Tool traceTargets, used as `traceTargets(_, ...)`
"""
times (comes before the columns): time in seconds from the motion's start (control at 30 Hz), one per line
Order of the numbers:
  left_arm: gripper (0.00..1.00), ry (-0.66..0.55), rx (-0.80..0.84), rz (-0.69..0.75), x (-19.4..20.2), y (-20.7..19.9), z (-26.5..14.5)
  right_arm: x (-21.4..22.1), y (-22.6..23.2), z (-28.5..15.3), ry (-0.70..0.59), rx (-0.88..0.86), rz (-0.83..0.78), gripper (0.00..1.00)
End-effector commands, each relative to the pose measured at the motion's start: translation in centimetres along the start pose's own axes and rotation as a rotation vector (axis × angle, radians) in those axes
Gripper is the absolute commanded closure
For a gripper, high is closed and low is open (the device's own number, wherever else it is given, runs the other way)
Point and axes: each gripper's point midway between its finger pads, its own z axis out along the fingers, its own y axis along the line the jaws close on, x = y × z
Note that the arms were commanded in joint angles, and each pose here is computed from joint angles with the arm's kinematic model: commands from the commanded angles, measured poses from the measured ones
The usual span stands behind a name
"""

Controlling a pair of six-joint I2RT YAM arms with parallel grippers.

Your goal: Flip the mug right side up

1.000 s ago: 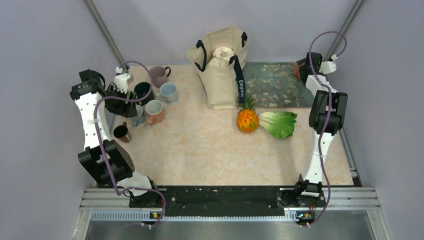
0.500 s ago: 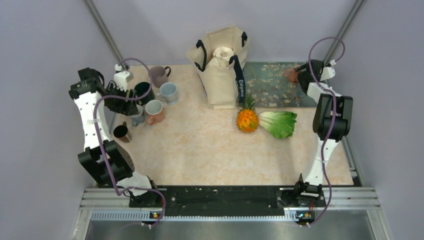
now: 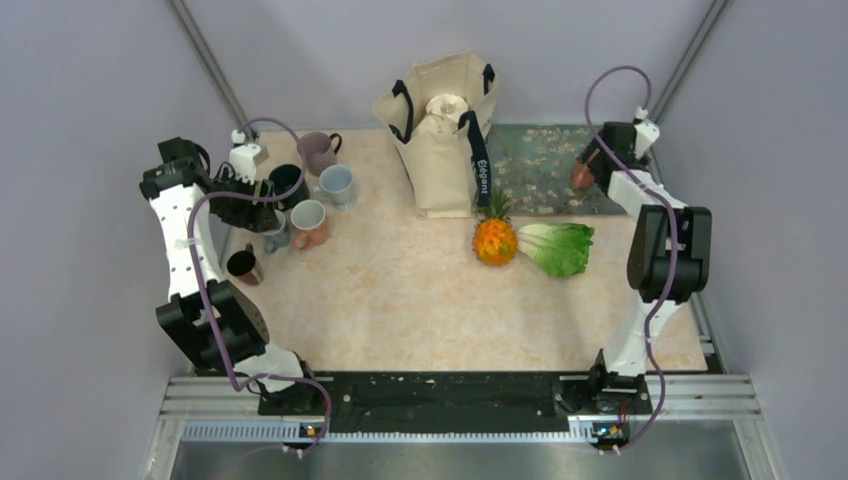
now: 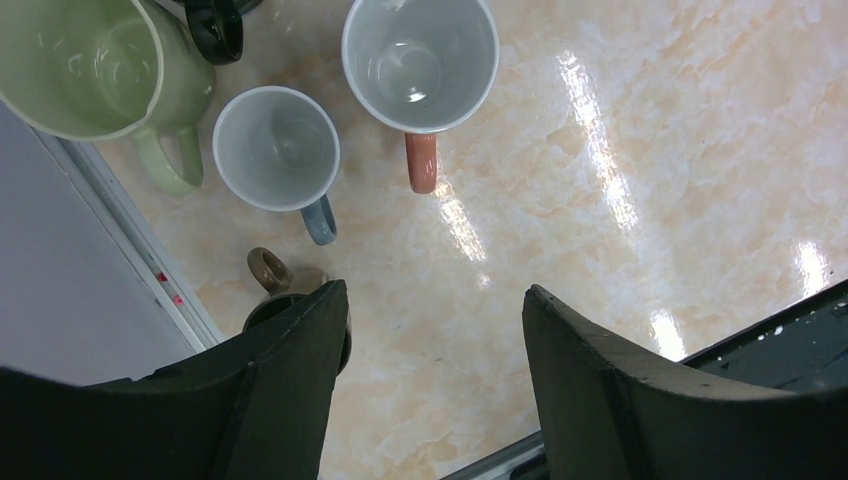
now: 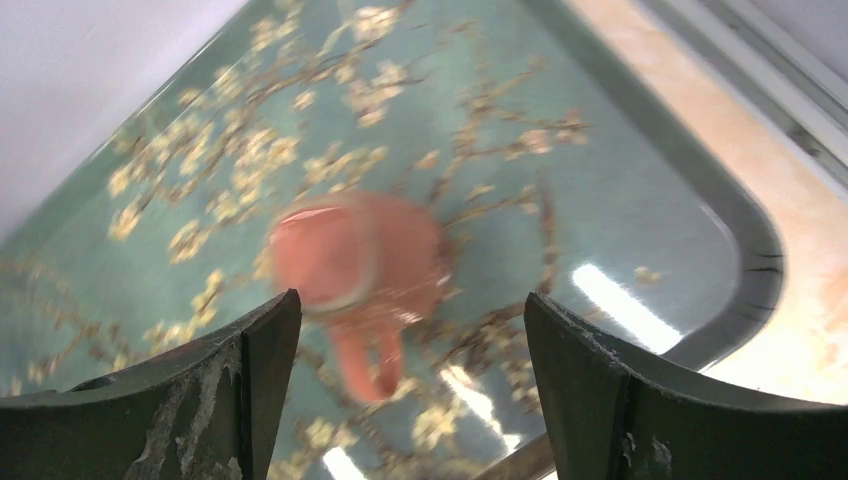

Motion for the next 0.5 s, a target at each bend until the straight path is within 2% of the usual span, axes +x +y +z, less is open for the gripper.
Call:
traceTargets(0.0, 0.31, -0.058, 0.006, 0.024, -1.2, -0.7, -0.6, -0.6, 5.7, -3.0, -0.086, -0.014, -0.248, 0.18)
traceTargets(0.13, 0.31, -0.064, 0.007, 0.027, -1.4, -0.9, -0.9, 1.8, 5.7, -2.1, -0.065, 0.016, -0.278, 0.18)
traceTargets(0.27, 0.31, -0.06, -0.001, 0.035, -1.3, -0.8, -1.1, 3.3, 3.8, -1.2, -0.039, 0.083, -0.349, 0.19)
traceTargets(0.47, 0.31, -0.076, 0.006, 0.022, -1.9, -0.9, -1.2, 3.5, 2.9, 0.4, -0.052, 0.148, -0.412, 0.22)
